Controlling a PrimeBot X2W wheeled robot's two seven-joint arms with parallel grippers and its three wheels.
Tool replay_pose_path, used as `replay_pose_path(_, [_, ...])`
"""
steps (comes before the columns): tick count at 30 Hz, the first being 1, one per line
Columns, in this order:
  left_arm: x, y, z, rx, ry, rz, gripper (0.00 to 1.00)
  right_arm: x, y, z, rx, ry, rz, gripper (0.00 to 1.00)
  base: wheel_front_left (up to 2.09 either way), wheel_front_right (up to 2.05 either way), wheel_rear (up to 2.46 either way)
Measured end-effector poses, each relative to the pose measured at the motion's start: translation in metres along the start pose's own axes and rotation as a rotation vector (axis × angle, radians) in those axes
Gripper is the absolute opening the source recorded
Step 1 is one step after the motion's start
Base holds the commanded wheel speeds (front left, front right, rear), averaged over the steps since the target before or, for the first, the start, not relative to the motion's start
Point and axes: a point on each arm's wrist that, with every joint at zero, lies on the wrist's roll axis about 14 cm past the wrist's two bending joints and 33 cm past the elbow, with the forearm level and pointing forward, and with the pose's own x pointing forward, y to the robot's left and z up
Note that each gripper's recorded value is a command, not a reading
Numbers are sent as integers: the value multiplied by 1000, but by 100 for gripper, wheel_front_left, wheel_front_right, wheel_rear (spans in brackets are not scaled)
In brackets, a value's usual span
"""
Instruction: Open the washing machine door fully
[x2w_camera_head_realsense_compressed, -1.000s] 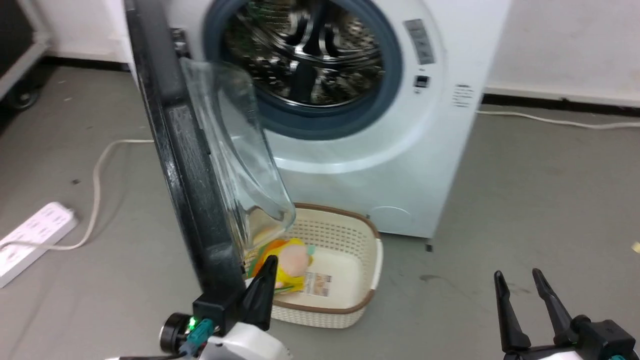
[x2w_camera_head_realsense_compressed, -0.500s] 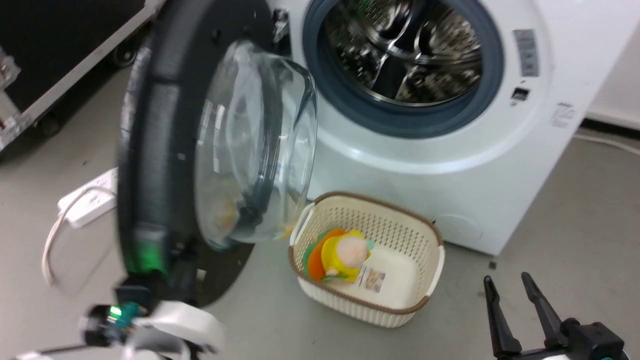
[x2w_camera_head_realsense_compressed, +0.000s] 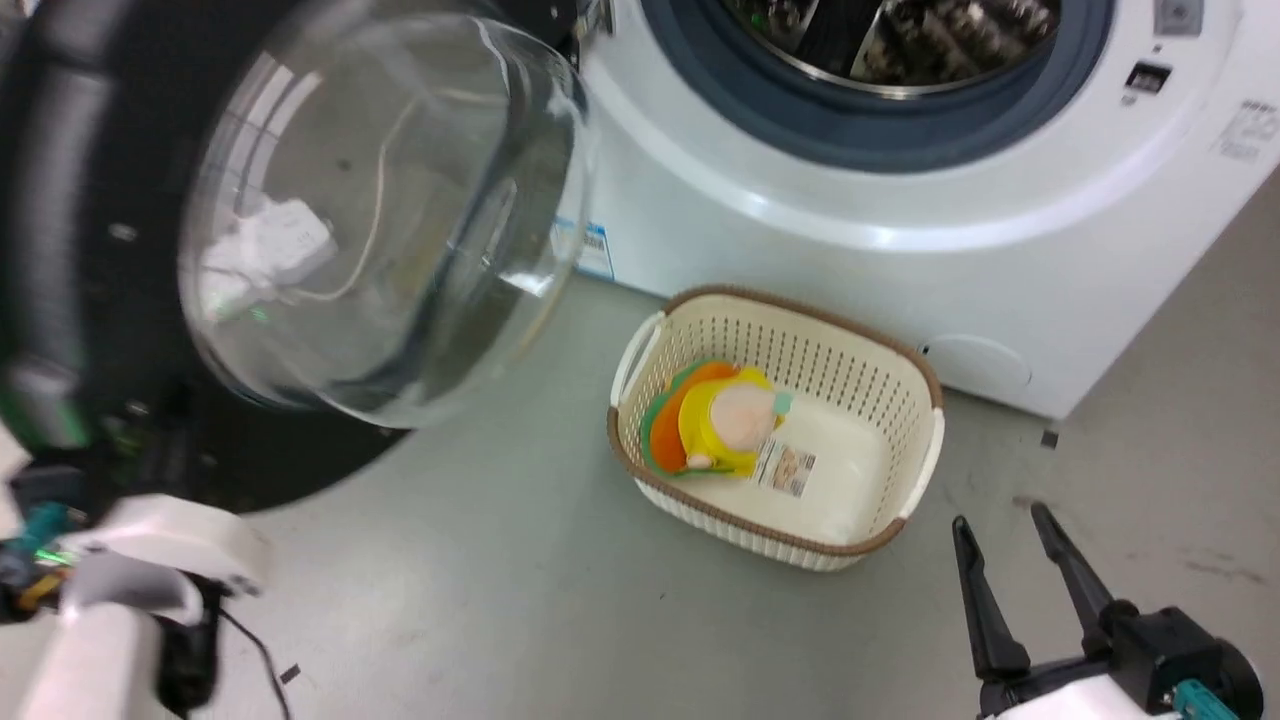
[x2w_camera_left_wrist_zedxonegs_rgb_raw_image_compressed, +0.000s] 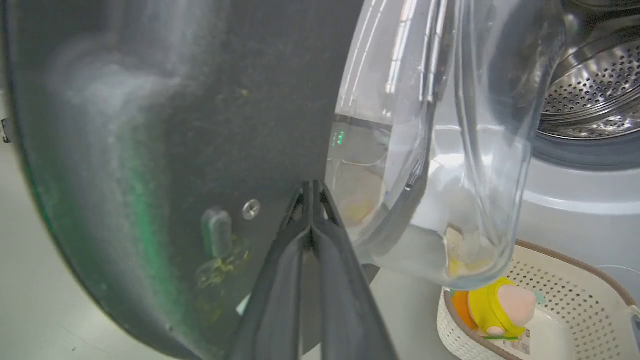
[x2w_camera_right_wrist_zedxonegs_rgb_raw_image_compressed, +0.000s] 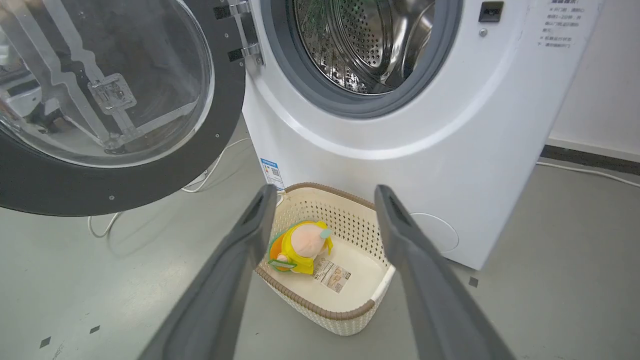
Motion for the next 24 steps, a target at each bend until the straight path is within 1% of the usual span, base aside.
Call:
replay_pose_path(5, [15, 25, 1, 26, 13, 60, 0, 4, -4, -8, -5, 24, -6, 100, 0, 0, 0])
replay_pose_path(12, [25, 41, -2, 28, 22, 96, 0, 4, -7, -8, -10, 27, -12, 100, 0, 0, 0])
replay_pose_path(16, [26, 44, 1, 27, 7, 102, 0, 3, -8, -6, -14, 25, -16, 100, 0, 0, 0])
replay_pose_path(20, [25, 39, 12, 46, -37, 84, 0, 0, -11, 2, -25, 6, -30, 100, 0, 0, 0])
replay_pose_path(21, [23, 24, 27, 47, -96, 49, 0, -5, -24, 13, -24, -25, -73, 100, 0, 0, 0])
replay_pose_path(24, [12, -3, 35, 28, -143, -16, 0, -8, -34, 28, -38, -67, -107, 100, 0, 0, 0])
